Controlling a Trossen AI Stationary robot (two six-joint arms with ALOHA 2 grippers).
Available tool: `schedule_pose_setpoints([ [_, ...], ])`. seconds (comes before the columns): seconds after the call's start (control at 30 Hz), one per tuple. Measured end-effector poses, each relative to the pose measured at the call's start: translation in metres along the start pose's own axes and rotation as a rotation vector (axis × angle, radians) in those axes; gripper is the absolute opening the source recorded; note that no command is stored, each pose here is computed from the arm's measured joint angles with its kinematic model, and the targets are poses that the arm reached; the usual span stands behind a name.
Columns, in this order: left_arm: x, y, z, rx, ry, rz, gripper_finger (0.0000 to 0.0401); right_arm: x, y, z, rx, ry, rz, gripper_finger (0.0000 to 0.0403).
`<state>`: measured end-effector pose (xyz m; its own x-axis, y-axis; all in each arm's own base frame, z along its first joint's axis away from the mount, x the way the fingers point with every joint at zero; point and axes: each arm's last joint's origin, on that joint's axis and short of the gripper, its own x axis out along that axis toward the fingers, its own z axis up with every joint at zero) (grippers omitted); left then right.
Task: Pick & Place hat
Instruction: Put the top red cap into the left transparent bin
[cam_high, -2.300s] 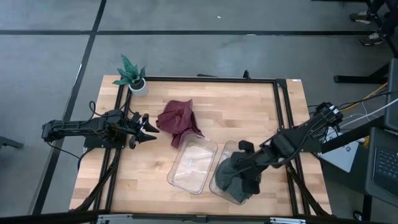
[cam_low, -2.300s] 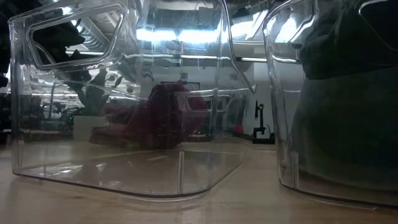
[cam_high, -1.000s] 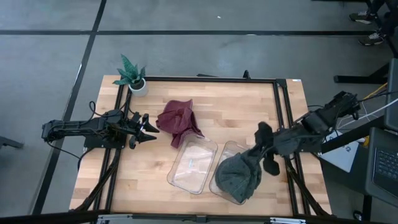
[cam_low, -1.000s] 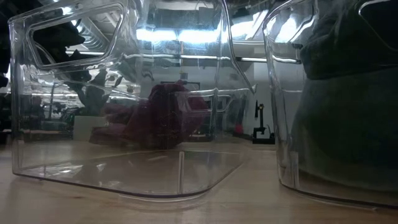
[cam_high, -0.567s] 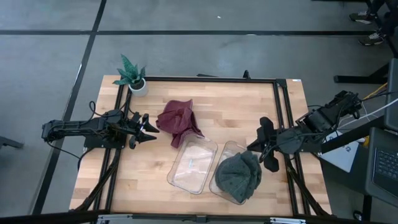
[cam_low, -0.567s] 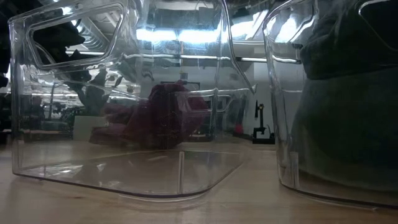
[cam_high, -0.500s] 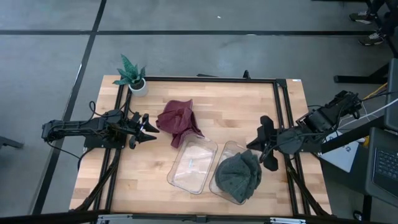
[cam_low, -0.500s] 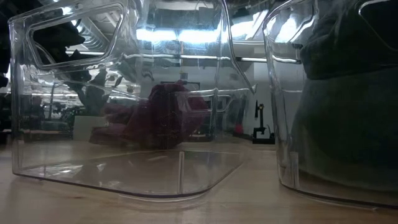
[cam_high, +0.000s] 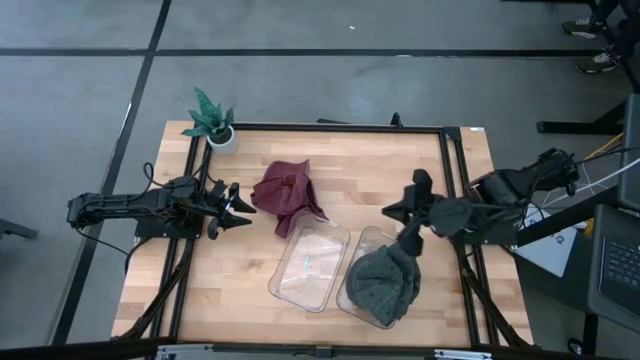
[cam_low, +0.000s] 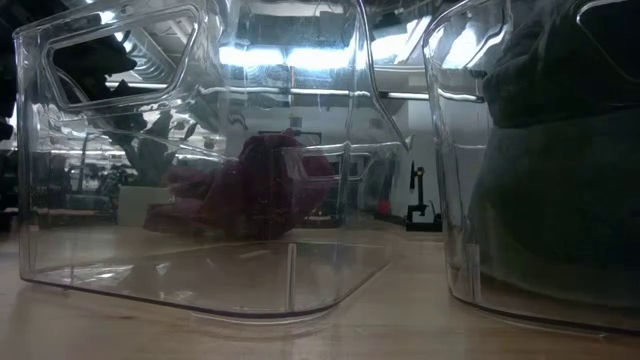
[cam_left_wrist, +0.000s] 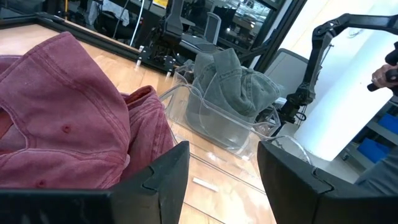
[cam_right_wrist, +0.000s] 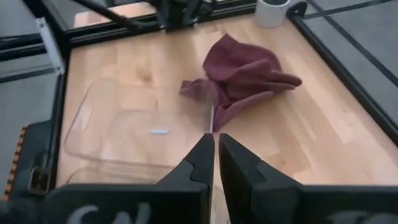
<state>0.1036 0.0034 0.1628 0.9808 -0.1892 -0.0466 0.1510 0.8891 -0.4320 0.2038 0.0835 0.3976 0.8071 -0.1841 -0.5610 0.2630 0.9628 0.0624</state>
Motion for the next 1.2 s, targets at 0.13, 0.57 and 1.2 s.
schedule_pose_setpoints([
  [0.13,0.000,0.000,0.000,0.000,0.000,0.000,0.0184,0.017,-0.004,0.008,0.035,-0.023,-0.042,0.0026],
  [0.57,0.000,0.000,0.000,0.000,0.000,0.000,0.0184,0.046,-0.024,0.024,0.149,0.049,0.099,0.0026],
  [1.2,0.000,0.000,0.000,0.000,0.000,0.000,0.0184,-0.001,-0.048,0.046,0.027,-0.235,0.164,0.0026],
])
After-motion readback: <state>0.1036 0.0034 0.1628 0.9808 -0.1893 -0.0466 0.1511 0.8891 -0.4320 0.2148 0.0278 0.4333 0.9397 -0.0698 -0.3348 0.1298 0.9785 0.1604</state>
